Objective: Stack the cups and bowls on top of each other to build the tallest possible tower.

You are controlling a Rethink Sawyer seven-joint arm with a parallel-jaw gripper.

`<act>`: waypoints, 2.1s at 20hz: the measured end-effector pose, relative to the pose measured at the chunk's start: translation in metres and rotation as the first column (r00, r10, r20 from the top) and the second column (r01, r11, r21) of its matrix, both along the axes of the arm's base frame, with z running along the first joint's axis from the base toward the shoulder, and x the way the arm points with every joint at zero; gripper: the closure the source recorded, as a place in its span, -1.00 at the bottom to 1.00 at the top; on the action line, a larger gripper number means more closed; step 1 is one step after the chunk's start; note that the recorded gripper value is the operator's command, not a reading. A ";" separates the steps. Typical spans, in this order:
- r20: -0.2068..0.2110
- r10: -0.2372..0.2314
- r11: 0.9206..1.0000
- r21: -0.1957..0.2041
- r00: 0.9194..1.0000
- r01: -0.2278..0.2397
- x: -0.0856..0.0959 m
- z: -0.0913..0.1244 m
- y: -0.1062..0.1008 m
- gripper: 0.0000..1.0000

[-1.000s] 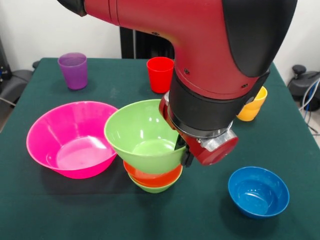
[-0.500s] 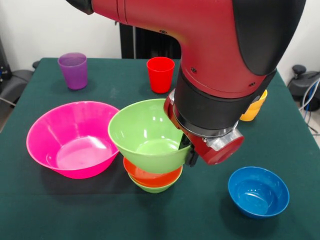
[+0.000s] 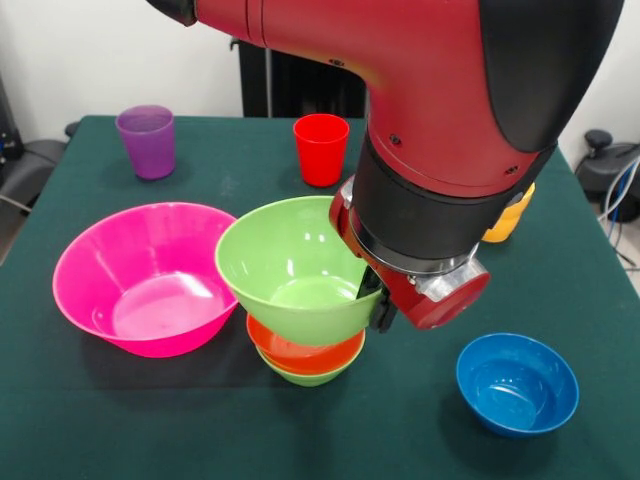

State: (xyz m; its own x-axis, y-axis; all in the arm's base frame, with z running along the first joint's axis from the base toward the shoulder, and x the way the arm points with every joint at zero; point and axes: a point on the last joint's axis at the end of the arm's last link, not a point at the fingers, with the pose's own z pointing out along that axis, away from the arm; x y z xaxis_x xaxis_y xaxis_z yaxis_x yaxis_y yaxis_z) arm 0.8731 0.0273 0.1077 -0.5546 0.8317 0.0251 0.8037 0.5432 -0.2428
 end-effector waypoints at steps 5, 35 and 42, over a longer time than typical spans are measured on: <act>-0.004 0.002 1.000 -0.007 1.000 -0.002 -0.001 -0.002 0.000 1.00; -0.039 0.006 1.000 -0.026 0.999 -0.007 -0.010 -0.016 0.011 1.00; -0.042 0.008 1.000 -0.030 0.999 -0.009 -0.011 -0.017 0.012 1.00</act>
State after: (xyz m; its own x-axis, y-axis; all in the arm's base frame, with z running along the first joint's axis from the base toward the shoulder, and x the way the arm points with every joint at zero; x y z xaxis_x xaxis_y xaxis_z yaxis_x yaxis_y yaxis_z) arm 0.8623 0.0394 0.0906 -0.5606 0.8278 0.0232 0.7880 0.5418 -0.2924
